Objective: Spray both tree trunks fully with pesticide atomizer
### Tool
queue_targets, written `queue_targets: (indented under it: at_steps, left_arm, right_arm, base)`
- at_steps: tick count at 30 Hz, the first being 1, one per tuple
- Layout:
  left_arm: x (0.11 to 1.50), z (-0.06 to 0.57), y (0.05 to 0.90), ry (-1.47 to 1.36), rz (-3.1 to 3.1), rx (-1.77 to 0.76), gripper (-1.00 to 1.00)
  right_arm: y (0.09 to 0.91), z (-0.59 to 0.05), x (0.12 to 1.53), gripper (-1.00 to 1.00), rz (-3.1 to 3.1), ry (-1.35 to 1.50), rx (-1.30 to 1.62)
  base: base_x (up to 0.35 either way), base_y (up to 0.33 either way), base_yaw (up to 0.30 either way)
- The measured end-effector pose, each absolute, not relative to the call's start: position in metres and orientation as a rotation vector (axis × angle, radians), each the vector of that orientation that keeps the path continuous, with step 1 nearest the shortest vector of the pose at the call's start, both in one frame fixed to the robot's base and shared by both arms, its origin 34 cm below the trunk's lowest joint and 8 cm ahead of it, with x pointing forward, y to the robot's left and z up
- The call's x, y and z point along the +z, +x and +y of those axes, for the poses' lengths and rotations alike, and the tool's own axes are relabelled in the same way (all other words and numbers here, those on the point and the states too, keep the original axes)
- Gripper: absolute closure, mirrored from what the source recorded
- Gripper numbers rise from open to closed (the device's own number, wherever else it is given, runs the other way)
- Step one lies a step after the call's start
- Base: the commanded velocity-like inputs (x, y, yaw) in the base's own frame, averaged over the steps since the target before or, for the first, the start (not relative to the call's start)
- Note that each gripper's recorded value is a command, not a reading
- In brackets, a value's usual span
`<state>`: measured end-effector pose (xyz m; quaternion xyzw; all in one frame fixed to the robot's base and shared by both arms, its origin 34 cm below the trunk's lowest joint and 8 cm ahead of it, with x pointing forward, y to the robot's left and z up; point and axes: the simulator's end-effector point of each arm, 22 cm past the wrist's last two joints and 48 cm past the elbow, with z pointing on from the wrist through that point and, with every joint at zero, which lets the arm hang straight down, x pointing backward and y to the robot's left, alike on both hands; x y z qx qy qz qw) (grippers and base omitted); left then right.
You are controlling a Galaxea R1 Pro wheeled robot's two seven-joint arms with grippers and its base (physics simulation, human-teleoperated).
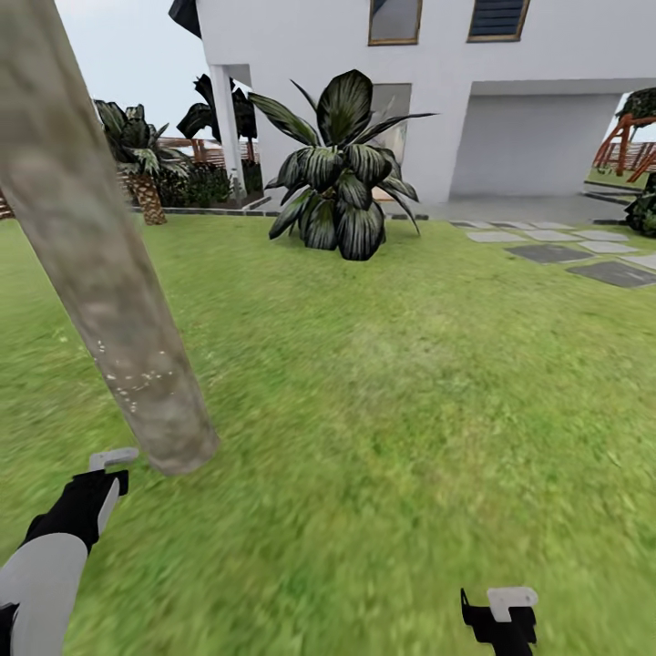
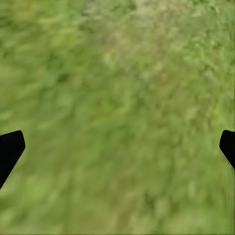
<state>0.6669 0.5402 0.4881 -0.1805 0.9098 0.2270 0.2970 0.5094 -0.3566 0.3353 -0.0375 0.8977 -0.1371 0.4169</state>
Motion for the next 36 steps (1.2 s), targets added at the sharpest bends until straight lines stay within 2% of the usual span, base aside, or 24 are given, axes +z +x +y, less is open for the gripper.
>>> queue_targets:
  at_steps: [17, 36]
  left_arm:
    - [0.4878, 0.5402, 0.6667, -0.482, 2.419, 0.602, 1.00]
    - [0.4872, 0.5411, 0.6651, -0.485, 2.428, 0.598, 1.00]
  right_arm:
    - [0.5093, -0.3567, 0.3351, -1.00, 2.254, -0.094, -0.344]
    - [0.5094, -0.3566, 0.3351, -1.00, 2.254, -0.094, -0.344]
  base:
    - [0.108, -0.256, 0.007]
    - [0.102, -0.261, 0.265]
